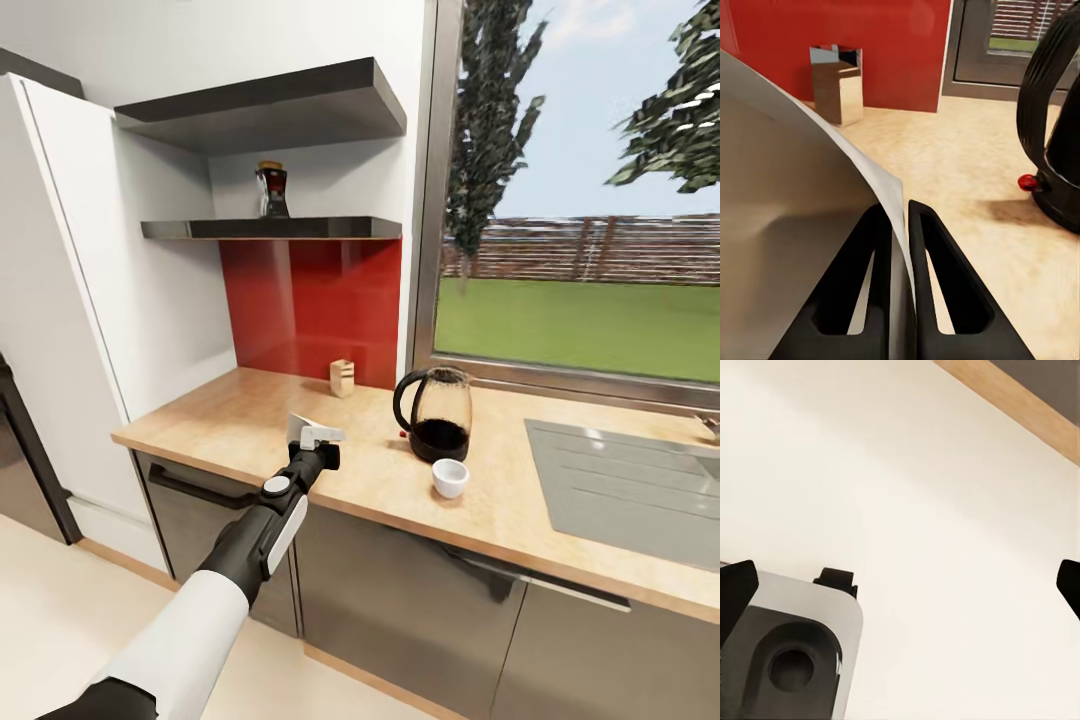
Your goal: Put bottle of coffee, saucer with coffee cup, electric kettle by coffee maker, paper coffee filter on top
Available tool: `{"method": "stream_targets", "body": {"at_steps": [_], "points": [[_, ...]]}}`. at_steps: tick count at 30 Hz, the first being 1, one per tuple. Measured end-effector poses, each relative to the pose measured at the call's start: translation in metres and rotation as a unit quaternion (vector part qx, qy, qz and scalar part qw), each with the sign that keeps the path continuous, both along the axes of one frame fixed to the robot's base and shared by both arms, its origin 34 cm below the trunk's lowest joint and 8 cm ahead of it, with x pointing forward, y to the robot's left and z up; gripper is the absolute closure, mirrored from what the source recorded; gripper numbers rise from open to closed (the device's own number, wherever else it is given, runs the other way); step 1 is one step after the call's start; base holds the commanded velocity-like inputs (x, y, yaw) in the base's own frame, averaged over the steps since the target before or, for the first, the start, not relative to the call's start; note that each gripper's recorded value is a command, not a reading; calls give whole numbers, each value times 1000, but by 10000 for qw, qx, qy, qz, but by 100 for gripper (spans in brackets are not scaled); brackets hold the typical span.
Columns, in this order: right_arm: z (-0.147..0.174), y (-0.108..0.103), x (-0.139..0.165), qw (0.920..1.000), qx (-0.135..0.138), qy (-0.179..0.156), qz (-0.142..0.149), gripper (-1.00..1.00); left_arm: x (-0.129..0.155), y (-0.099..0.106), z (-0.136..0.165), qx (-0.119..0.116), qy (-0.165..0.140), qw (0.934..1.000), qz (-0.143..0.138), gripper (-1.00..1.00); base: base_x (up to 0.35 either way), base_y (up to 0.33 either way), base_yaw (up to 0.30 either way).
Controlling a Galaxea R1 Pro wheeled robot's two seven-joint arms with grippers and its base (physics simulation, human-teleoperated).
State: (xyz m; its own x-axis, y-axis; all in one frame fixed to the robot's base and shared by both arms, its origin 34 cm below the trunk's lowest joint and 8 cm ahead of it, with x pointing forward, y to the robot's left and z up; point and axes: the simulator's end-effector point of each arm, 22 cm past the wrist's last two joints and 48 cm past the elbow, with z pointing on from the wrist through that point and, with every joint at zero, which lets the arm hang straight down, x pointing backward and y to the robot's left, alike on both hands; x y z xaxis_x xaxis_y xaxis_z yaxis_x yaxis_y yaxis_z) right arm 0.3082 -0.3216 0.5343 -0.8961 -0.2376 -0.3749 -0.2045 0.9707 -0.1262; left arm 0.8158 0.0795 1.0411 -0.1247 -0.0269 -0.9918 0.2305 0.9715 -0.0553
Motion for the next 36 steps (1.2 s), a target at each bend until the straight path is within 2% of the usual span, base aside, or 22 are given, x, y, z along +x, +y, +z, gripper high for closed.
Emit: {"method": "stream_targets", "body": {"at_steps": [18, 22, 27, 29, 31, 33, 36], "points": [[22, 0, -2, 10000, -1, 4, 7, -100, -2, 0, 23, 1, -7, 10000, -6, 100, 0, 0, 0], [22, 0, -2, 10000, -1, 3, 4, -100, -4, -2, 37, 25, 99, 9999, -34, 100, 0, 0, 0], [22, 0, -2, 10000, -3, 3, 4, -100, -31, -2, 68, -94, 79, 9999, -90, 100, 0, 0, 0], [22, 0, -2, 10000, -5, 2, 1, -100, -51, -3, 73, -96, 217, 9996, -147, 100, 0, 0, 0], [22, 0, -2, 10000, -6, 1, -1, -100, -61, -9, 76, -50, 272, 9993, -238, 100, 0, 0, 0], [22, 0, -2, 10000, -6, -3, -2, -100, -75, -27, 81, 63, 254, 9986, -451, 100, 0, 0, 0], [22, 0, -2, 10000, -6, -4, -2, -100, -80, -31, 87, 72, 191, 9986, -498, 100, 0, 0, 0]]}}
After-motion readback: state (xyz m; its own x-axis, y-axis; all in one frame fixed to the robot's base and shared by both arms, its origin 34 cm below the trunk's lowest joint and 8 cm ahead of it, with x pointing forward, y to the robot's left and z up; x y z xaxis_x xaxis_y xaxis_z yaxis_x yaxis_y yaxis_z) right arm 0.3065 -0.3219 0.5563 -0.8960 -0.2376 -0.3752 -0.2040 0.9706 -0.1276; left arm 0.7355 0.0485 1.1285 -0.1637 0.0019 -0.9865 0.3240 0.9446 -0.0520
